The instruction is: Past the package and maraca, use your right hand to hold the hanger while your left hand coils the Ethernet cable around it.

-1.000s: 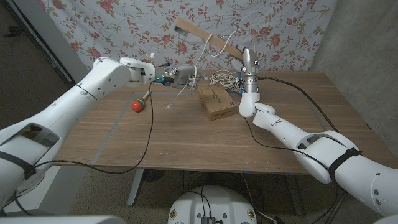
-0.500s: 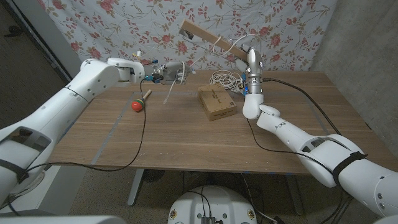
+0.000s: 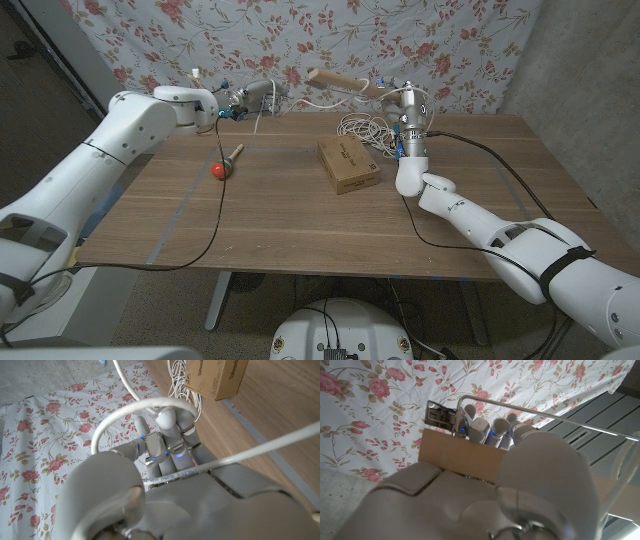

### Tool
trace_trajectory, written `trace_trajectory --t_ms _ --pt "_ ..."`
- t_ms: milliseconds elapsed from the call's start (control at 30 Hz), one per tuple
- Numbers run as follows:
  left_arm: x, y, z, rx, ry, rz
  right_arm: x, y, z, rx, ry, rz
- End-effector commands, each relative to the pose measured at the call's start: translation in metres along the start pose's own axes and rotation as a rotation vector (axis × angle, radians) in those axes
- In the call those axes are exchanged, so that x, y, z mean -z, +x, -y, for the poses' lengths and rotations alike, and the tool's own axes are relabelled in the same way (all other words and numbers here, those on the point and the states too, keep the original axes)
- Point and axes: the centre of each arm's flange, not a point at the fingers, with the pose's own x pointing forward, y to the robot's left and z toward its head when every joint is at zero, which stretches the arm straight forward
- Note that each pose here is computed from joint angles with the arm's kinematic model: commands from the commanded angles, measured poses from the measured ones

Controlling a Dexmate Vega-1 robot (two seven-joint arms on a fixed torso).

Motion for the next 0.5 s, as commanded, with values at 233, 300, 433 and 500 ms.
trace_trajectory --t_ms 233,300,433,500 --pt "-0.052 0.026 0.016 0.048 0.019 0.081 -0.022 -0.040 -0.027 -0.243 -0.116 0.234" --pt "-0.060 0.028 0.021 0.064 0.034 0.089 -0.020 -0.042 -0.032 -0.272 -0.137 0.240" --pt "-0.079 0.030 0.032 0.092 0.073 0.108 -0.013 -0.045 -0.043 -0.339 -0.194 0.227" --pt "-0.085 0.030 0.036 0.104 0.083 0.116 -0.009 -0.045 -0.050 -0.377 -0.220 0.214"
